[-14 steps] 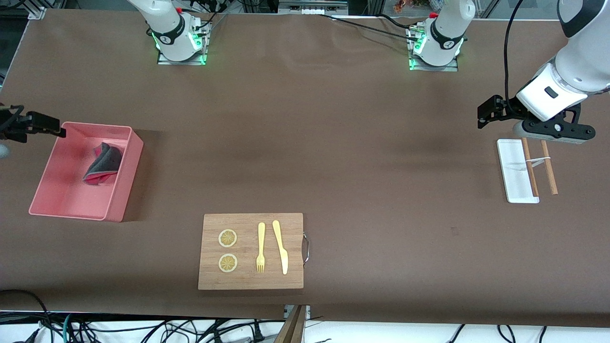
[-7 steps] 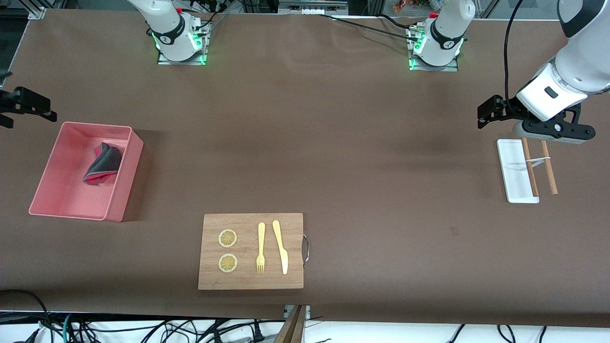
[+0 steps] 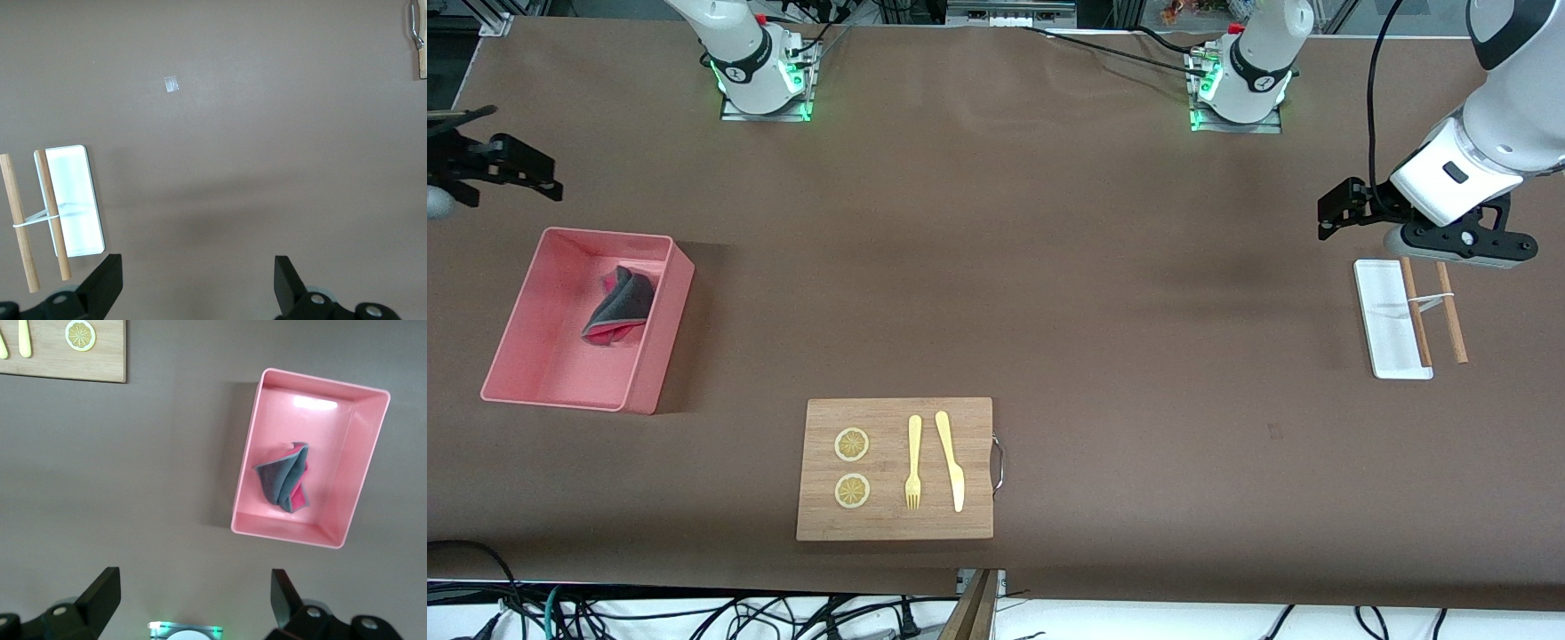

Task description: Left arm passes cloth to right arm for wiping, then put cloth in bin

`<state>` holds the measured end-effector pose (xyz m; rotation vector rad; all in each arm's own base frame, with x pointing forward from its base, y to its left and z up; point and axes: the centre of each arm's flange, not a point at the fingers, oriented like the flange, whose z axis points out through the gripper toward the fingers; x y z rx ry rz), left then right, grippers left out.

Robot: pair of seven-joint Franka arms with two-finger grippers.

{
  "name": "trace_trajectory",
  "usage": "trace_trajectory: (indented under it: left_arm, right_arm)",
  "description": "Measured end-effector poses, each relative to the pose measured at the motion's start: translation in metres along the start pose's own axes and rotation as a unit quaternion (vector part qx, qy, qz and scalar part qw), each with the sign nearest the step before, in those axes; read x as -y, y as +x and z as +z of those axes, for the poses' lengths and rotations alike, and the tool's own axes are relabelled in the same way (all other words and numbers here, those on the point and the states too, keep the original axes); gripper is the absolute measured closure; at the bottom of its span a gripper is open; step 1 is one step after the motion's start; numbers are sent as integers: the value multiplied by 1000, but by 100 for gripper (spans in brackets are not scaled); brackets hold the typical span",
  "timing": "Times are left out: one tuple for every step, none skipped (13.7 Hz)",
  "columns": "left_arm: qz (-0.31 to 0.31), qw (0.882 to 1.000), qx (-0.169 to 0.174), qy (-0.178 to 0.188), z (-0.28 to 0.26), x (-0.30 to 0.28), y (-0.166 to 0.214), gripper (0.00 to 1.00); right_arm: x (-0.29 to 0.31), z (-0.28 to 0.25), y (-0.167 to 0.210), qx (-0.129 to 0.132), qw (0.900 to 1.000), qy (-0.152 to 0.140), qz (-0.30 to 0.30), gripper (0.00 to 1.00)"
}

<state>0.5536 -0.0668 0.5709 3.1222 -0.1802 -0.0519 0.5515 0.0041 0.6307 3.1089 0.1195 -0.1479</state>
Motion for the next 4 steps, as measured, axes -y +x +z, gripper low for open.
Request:
trace_trajectory:
  left_arm:
    - [0,1000,0,0,0,0,0,0]
    - [0,1000,0,0,0,0,0,0]
    - [0,1000,0,0,0,0,0,0]
    - [0,1000,-1,0,0,0,0,0]
  right_arm:
    - [3,0,0,1,1000,-1,4,0]
    - [2,0,0,1,1000,-1,6,0]
    - [1,0,0,1,1000,-1,7,0]
    - [-1,1,0,2,1000,-1,9,0]
